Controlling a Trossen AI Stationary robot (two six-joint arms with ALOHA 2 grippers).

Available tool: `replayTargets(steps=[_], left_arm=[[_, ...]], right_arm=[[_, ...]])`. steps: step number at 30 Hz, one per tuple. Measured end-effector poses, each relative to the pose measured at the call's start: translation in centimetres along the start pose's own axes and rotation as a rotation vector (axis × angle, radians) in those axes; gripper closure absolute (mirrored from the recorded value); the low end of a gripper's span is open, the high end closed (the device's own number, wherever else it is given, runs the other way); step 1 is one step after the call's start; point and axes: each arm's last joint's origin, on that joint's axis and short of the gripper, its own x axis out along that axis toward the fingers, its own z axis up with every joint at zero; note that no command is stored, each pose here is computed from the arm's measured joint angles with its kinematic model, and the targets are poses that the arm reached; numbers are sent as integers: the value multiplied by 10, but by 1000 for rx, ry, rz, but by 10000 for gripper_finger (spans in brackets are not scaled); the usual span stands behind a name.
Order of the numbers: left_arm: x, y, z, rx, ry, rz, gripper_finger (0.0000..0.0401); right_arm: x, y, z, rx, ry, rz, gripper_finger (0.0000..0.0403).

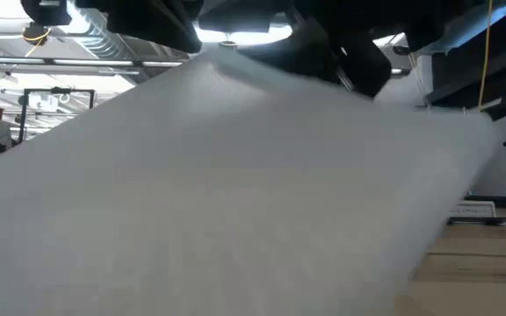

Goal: Unpack backpack
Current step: Put the scented candle into the blue zip bag

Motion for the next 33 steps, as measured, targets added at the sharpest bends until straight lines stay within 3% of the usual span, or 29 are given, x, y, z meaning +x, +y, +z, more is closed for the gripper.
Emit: replayTargets(steps=[12,20,25,29,33], left_arm=[[1,4,0,-55,-9,16,401],[-23,-4,11,-204,-82,7,401],[-45,-24,2,-344,28,-142,401],[-41,-44,-1,-398,105,-293,401],[-17,-56,-1,-319,76,-250,401]], right_arm=[[12,5,1,51,-115,23,166],[13,8,-2,-88,-71,33,166],[13,7,-3,-106,-46,22,166],[13,7,-3,-155,-47,20,166],[13,8,-3,-187,-42,28,166]])
